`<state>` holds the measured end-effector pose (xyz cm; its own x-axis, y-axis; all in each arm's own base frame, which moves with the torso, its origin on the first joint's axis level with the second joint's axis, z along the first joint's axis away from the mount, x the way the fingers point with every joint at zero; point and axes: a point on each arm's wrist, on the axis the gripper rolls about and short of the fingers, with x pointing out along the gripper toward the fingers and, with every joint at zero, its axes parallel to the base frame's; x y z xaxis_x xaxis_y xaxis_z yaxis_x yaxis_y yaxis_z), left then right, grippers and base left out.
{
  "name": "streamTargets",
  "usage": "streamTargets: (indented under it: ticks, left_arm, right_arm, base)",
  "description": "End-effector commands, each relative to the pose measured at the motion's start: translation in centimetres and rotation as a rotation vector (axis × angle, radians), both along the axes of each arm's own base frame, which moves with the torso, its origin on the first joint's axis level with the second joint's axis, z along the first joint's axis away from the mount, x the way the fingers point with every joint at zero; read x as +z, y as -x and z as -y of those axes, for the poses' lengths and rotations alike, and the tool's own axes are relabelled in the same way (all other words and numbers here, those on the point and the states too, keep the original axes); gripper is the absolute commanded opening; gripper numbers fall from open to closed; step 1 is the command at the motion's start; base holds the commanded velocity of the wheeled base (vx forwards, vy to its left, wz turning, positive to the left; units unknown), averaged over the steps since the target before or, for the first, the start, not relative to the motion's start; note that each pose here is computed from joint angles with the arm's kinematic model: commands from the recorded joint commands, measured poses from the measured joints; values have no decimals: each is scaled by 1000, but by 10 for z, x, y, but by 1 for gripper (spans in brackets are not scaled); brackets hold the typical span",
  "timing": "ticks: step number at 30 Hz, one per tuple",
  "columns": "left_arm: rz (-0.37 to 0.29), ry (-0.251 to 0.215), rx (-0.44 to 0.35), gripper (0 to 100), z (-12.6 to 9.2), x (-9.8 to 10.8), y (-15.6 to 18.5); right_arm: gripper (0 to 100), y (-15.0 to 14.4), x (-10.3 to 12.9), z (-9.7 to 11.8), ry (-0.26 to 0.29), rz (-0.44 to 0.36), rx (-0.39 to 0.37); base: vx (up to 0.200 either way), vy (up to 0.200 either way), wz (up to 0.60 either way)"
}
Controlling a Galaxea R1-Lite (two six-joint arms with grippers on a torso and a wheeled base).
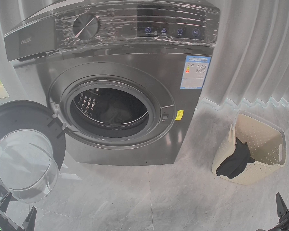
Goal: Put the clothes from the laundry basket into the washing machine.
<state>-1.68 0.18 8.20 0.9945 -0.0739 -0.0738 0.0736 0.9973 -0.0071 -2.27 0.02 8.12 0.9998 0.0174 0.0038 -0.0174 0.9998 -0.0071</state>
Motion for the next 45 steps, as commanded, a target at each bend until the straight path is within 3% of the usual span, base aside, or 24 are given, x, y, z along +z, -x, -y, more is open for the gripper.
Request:
streamTargets:
  ticks: [1, 45]
  left_arm:
    - [-21, -1, 1, 100, 0, -5, -1]
    - [-23, -1, -2, 100, 0, -5, -1]
  right_arm:
    - [100, -2, -5, 0, 1, -21, 1]
    - [100, -2, -5, 0, 4, -19, 1]
  base:
    - [0, 0, 0]
    - [0, 0, -95]
